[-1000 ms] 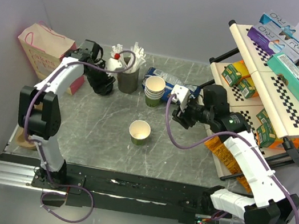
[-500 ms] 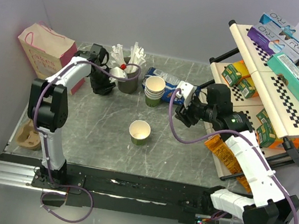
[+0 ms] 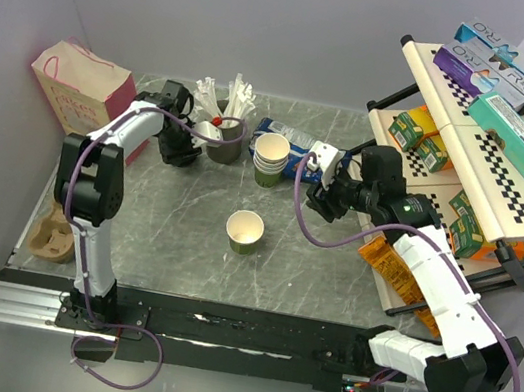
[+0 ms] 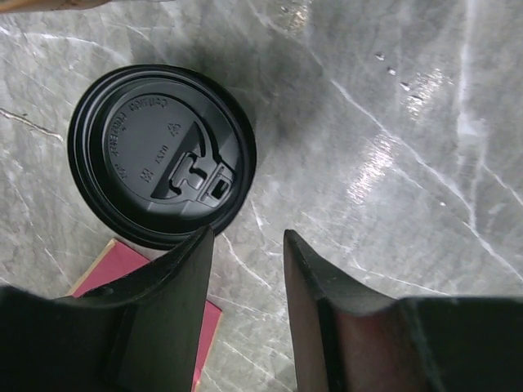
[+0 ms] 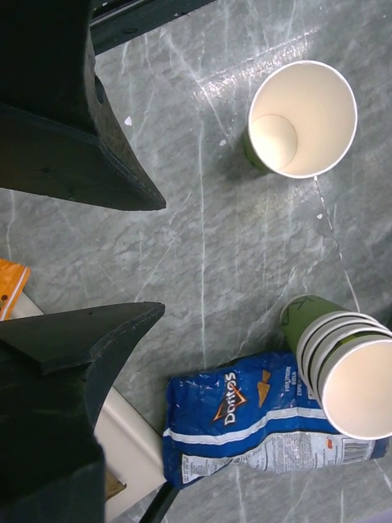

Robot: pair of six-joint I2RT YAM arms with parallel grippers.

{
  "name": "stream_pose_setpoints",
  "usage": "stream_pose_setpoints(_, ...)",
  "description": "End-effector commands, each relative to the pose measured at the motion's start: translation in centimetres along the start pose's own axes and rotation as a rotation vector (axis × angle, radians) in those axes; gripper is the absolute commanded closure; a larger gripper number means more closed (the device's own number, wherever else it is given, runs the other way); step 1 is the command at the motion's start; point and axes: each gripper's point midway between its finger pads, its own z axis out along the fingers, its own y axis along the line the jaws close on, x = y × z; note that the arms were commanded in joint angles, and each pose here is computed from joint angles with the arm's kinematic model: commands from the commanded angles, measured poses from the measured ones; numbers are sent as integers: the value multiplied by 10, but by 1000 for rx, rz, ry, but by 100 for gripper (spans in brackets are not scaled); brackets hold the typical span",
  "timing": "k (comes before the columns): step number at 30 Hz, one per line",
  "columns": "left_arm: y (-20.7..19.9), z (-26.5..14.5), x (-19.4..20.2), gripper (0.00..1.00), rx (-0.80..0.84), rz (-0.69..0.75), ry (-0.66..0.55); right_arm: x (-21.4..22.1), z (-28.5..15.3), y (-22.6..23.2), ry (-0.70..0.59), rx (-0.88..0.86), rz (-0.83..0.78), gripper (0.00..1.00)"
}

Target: Pack the takeout coffee

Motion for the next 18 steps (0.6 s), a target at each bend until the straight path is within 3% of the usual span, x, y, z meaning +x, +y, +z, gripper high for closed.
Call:
stream_pose_setpoints(1,16,0,-9,55,-49,37,-19,-11,-4,-6,-26,18,8,44)
stream_pose_setpoints(18,19,14,-3,59,-67,57,9,-7,3,-9,-11,16,16,42)
